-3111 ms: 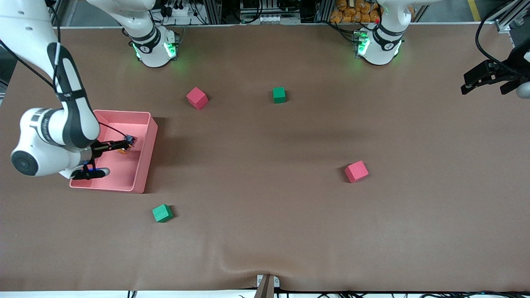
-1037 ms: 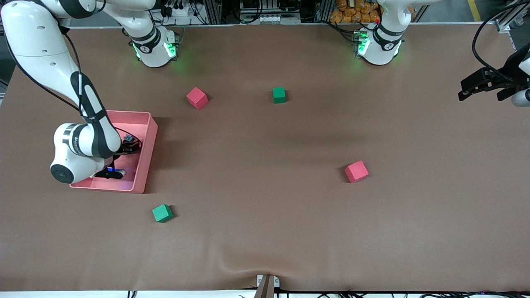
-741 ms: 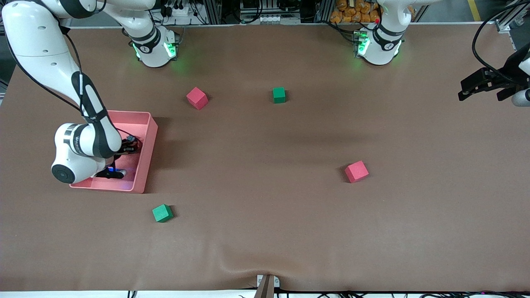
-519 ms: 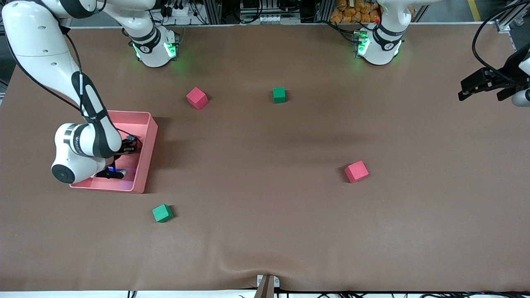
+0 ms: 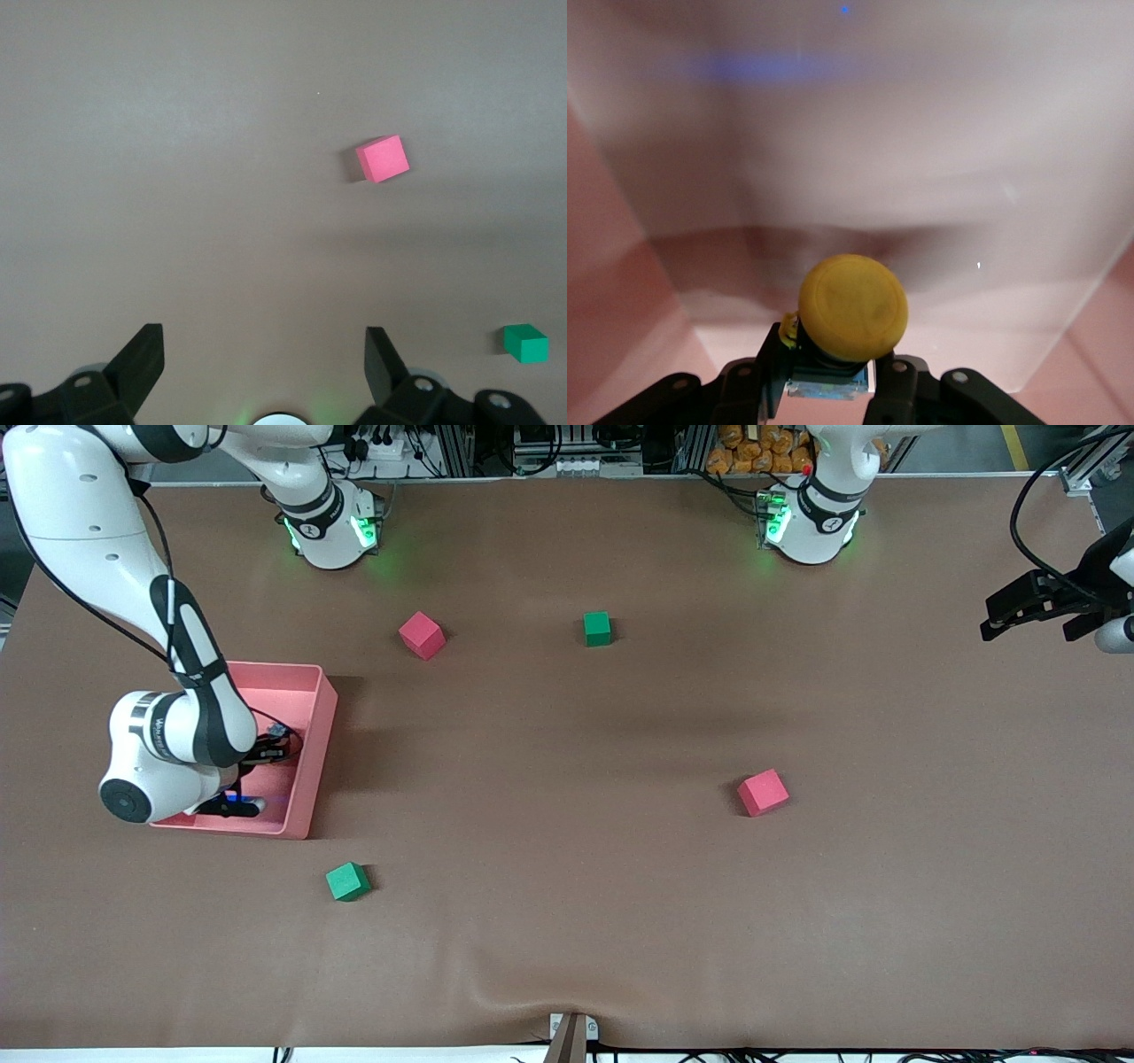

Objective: Place and upright button with both arms
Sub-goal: 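Lift the button out of the tray with the right gripper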

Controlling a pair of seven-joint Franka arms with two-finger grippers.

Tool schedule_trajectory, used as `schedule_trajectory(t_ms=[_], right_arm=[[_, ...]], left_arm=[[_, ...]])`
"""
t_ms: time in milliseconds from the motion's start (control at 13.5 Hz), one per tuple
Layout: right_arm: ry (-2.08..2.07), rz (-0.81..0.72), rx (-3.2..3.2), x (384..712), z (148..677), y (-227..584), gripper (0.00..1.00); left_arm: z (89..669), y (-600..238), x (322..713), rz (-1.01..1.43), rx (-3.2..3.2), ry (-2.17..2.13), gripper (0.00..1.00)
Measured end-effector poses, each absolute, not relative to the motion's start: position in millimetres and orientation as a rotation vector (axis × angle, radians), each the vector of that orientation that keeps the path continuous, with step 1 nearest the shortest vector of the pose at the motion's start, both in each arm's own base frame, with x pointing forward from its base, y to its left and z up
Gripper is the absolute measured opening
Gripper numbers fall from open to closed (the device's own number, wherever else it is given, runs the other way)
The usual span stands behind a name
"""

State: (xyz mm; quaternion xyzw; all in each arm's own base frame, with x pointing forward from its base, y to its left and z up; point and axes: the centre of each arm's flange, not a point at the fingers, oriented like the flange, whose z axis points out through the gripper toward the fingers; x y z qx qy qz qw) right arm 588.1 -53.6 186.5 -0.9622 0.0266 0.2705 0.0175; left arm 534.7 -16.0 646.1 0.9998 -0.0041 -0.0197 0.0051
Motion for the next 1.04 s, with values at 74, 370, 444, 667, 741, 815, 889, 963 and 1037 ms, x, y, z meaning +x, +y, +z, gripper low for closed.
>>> schedule_trajectory(t_ms=[74, 370, 444, 667, 741, 815, 889, 963, 1037], right_arm=[[0.081, 0.798, -3.003, 596, 199, -54, 0.42], [0.070, 0.630, -3.048, 620, 256, -53, 0.42], [0.056, 0.582, -3.058, 625, 273, -51, 0.42], [-0.035, 0.428, -3.090, 636, 331, -22, 0.42], [-0.076, 0.383, -3.098, 639, 349, -5, 0.42], [-0.119, 0.340, -3.103, 640, 365, 13, 0.42], [-0.169, 0.295, -3.095, 641, 381, 38, 0.42], [-0.201, 0.264, -3.065, 641, 391, 63, 0.42], [-0.223, 0.246, -3.015, 640, 398, 89, 0.42]], left_arm=[[646, -16, 535, -0.062, 3.131, -0.013, 1.00], [645, -16, 536, -0.059, 3.130, -0.012, 1.00], [645, -16, 536, -0.060, 3.130, -0.012, 1.00], [644, -15, 536, -0.060, 3.130, -0.011, 1.00], [644, -15, 536, -0.060, 3.130, -0.011, 1.00], [644, -15, 536, -0.060, 3.130, -0.010, 1.00], [644, -15, 536, -0.061, 3.130, -0.009, 1.00], [644, -15, 536, -0.061, 3.130, -0.009, 1.00], [644, -15, 536, -0.061, 3.130, -0.009, 1.00]])
